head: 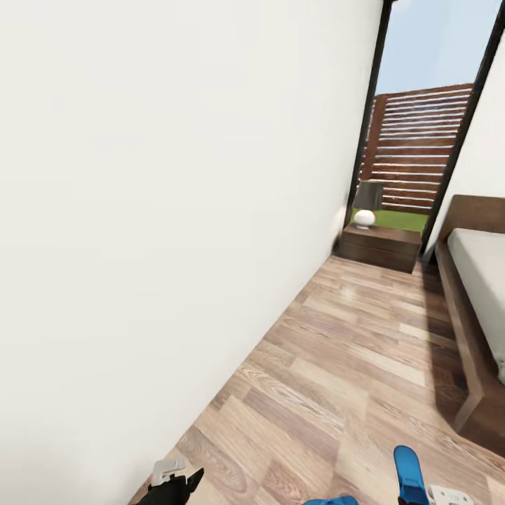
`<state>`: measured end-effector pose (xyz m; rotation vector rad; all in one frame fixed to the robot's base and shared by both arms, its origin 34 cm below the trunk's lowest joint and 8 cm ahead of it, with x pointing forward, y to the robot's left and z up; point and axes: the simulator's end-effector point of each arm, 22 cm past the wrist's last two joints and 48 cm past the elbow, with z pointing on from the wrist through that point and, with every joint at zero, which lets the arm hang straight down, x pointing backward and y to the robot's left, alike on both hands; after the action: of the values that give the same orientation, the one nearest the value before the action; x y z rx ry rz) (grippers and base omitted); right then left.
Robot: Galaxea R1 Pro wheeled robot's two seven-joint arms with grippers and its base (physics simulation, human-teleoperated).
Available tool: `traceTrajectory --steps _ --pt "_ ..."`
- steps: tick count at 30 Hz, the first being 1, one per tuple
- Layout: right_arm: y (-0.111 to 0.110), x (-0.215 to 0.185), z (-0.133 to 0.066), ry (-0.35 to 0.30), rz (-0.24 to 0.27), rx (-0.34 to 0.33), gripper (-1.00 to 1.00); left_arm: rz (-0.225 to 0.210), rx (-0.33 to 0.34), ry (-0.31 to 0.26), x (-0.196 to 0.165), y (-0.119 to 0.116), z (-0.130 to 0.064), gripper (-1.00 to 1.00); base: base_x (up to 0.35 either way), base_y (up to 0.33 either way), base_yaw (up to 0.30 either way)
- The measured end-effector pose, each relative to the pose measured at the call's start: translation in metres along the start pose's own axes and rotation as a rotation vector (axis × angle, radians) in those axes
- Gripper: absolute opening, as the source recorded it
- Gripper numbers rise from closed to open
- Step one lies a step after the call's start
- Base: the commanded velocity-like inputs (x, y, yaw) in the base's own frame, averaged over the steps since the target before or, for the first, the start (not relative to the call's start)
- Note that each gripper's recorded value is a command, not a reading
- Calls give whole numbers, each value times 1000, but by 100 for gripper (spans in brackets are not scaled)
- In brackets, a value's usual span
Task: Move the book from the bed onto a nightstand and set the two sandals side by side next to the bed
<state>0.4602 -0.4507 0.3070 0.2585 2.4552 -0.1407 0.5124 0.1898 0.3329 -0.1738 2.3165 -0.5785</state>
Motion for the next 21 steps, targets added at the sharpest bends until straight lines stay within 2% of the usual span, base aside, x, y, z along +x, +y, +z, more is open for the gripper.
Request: traceTrajectory --steps 21 --pt "0 0 0 0 0 0 -100 0 0 0 0 0 0 100 0 0 -300"
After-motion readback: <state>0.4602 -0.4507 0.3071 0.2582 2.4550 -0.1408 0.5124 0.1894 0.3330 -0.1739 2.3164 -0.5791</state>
